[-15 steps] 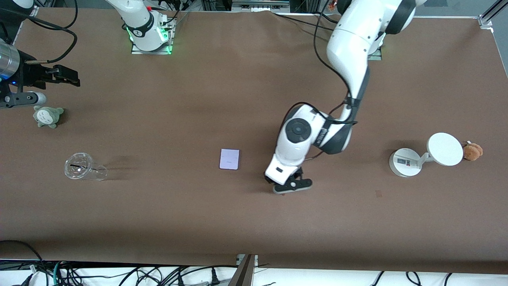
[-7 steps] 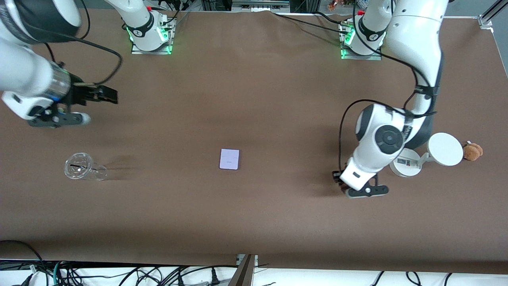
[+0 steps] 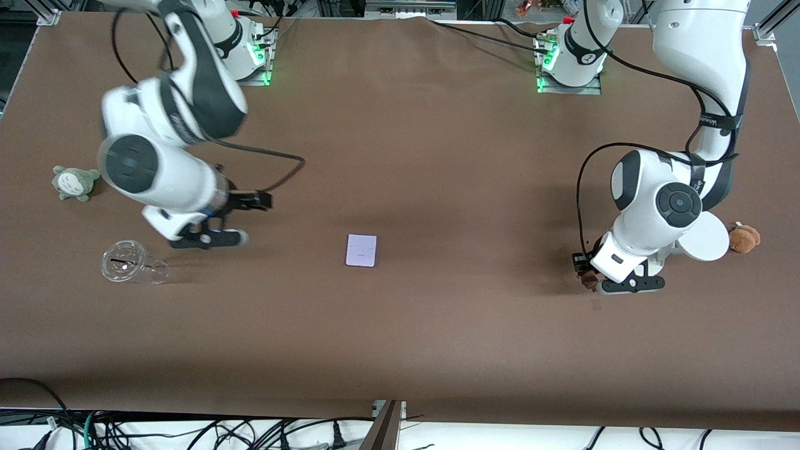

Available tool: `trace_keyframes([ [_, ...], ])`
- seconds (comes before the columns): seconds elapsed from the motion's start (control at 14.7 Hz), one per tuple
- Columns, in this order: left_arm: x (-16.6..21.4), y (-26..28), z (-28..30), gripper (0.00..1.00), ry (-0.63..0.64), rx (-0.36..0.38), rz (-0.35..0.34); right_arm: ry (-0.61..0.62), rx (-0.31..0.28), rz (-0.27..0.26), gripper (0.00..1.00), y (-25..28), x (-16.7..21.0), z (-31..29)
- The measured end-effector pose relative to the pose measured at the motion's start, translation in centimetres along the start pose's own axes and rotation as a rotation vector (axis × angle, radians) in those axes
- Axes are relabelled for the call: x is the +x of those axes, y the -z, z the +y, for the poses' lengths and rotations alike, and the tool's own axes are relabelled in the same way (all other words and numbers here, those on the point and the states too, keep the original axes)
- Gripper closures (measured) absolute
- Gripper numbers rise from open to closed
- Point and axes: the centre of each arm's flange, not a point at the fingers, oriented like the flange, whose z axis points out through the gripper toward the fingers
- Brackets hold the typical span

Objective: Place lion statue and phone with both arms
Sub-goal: 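Set the lion beside the white lamp while the right gripper grasps the phone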

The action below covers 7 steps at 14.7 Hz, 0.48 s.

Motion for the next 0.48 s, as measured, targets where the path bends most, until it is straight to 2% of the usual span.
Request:
trace_keyframes([
  [0.2, -2.2, -2.9, -1.1, 0.63, 0.007, 0.0, 0.02, -0.035, 0.011, 0.058, 0.0, -5.8, 1.7, -5.5],
  [0.48, -2.5, -3.4, -1.6, 0.63, 0.014, 0.001, 0.02, -0.078, 0.03, 0.107, 0.0, -11.5, 2.8, -9.8],
])
